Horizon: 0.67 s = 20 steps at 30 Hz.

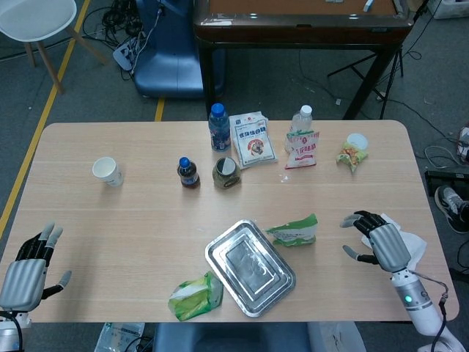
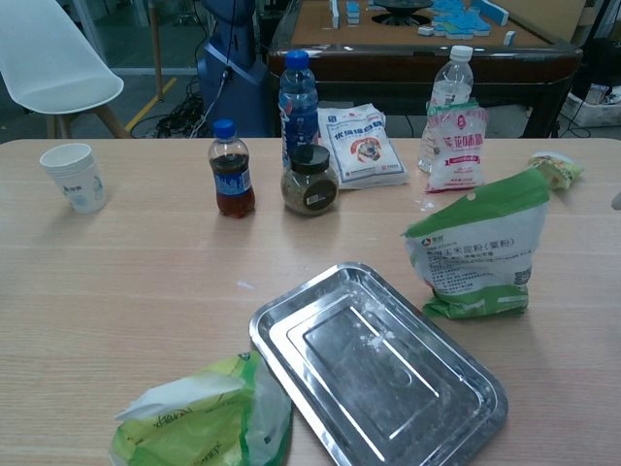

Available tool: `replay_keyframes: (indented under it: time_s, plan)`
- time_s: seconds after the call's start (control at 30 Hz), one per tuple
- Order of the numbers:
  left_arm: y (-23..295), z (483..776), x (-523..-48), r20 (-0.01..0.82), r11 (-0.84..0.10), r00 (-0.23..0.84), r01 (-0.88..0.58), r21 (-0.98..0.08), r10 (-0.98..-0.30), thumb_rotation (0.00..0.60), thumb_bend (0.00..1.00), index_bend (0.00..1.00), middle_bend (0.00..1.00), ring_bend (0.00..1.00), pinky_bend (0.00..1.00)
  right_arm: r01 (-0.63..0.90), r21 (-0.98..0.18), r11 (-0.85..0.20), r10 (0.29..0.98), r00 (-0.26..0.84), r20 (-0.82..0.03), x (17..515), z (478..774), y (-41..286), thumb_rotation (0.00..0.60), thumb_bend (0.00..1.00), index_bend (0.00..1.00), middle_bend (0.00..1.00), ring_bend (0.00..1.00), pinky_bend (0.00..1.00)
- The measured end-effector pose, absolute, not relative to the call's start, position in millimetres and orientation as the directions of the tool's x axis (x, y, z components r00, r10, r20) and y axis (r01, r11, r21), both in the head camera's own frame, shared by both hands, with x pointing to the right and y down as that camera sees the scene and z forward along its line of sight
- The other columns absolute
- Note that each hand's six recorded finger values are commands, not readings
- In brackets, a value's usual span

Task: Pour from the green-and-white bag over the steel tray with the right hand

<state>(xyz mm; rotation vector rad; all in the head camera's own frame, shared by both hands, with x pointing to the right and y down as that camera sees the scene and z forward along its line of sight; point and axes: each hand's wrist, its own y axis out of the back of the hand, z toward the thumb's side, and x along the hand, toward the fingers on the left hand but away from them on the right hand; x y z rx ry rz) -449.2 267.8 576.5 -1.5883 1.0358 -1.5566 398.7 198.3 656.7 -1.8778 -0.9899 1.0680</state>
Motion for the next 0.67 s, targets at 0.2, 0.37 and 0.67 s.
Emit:
replay_keyframes:
  time_s: [0.2, 0.37, 0.67]
  plan:
    - [268, 578, -450, 0.459, -0.455, -0.028, -0.088, -0.886, -0.888, 0.6, 0.26, 0.0, 0.0, 0.07, 0.09, 0.182, -0.888, -0.422, 0.888, 0.279, -0.365, 409, 628, 199, 0.6, 0.24, 0.36, 0.36, 0.24, 0.31]
    - [268, 578, -449, 0.45, -0.446, -0.023, -0.093, -0.89, -0.893, 0.6, 0.26, 0.0, 0.0, 0.07, 0.09, 0.117, -0.895, -0.429, 0.892, 0.207, -0.401, 417, 601, 201, 0.6, 0.24, 0.35, 0.36, 0.24, 0.31]
    - [268, 578, -449, 0.444, -0.44, -0.025, -0.094, -0.893, -0.895, 0.6, 0.26, 0.0, 0.0, 0.07, 0.09, 0.063, -0.906, -0.418, 0.905, 0.114, -0.409, 435, 572, 211, 0.6, 0.24, 0.35, 0.36, 0.24, 0.31]
